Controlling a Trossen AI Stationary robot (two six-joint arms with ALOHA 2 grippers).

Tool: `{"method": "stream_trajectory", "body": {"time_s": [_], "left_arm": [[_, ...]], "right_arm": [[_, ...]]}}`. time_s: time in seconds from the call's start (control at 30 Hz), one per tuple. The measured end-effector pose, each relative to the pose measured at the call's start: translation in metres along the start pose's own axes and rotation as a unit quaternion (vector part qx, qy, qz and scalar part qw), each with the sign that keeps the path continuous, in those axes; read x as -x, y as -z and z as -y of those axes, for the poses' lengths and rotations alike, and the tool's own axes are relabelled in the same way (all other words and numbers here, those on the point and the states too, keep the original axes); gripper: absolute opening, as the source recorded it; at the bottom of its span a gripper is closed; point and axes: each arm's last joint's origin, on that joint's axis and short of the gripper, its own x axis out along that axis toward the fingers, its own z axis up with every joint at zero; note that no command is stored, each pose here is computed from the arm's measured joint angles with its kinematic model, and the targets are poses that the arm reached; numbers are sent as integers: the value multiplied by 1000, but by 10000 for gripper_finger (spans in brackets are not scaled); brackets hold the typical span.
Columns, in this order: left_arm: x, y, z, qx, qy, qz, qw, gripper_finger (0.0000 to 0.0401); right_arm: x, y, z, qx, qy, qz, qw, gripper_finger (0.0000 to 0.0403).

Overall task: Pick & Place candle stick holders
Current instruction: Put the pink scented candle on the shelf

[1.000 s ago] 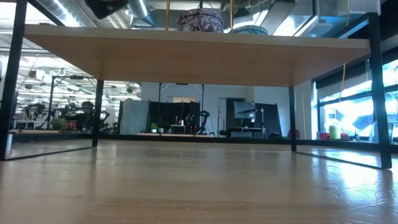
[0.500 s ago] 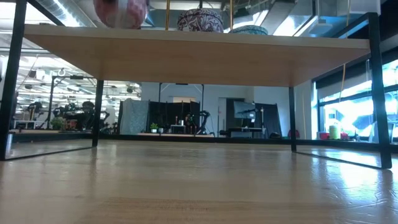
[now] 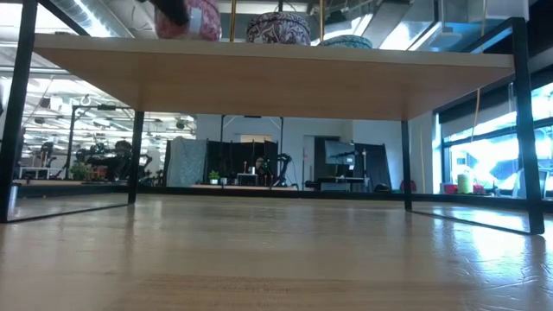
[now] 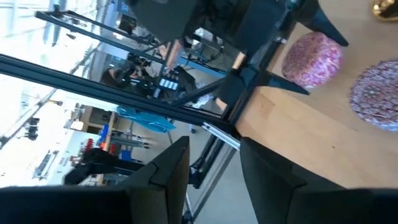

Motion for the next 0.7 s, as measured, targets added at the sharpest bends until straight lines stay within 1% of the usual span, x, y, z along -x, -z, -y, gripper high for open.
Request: {"method": "stream_trajectory", "body": {"time_s": [0.2,0.7], "left_arm": [[0,-2,1,3,0,9,1000,294],[0,-1,1,3,7,6,1000,294]], "right_arm": [[-7,4,2,-1,-3,-4,1000,146],[-7,4,2,3,-3,-4,1000,146]]}}
